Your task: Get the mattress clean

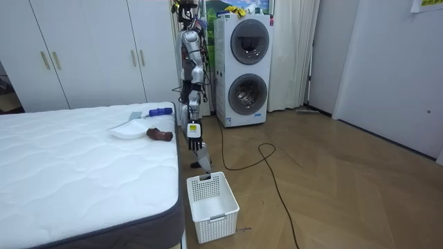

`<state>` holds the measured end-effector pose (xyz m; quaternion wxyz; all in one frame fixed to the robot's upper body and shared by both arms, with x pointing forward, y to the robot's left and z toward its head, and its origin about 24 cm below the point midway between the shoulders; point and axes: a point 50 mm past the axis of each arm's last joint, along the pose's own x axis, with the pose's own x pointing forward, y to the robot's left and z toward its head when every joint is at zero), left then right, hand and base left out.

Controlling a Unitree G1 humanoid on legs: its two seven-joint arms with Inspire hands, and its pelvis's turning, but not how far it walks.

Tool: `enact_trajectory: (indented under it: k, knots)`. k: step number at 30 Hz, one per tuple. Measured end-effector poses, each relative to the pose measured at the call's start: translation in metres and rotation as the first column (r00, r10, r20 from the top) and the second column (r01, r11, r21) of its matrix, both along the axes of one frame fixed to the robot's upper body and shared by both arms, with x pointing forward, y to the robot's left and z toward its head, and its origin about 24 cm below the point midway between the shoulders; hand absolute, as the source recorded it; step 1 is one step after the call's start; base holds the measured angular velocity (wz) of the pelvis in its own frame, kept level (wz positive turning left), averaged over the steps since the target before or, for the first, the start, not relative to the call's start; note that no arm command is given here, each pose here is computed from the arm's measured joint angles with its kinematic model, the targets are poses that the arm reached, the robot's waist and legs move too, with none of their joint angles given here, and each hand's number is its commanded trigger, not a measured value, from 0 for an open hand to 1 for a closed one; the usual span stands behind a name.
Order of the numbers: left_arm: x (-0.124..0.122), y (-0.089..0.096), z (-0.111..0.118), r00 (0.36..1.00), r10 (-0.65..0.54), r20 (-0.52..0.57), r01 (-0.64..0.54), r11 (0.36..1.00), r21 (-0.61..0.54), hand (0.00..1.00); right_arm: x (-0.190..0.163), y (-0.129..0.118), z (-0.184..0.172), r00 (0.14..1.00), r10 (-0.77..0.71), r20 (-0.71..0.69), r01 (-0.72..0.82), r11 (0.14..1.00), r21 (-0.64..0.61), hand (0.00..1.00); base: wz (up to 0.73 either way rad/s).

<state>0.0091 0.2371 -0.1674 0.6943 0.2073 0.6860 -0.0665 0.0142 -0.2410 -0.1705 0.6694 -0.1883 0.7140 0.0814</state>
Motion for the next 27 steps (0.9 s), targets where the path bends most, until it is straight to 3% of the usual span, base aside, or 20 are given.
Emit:
enact_trajectory:
  k: [14,27]
  knots:
    - [-0.0014,-0.0001,0.0,1.0,0.002,-0.002,-0.002,1.0,0.001,0.0,0.0001,-0.0005,0.0001,1.0,0.008,0.001,-0.008,1.0,-0.008,0.0,0.0]
    - [0.0018,0.003,0.0009,0.999,-0.002,0.045,-0.001,0.997,0.073,0.0,0.0032,-0.0025,0.0006,1.0,0.012,0.026,-0.011,1.0,-0.026,0.0,0.0]
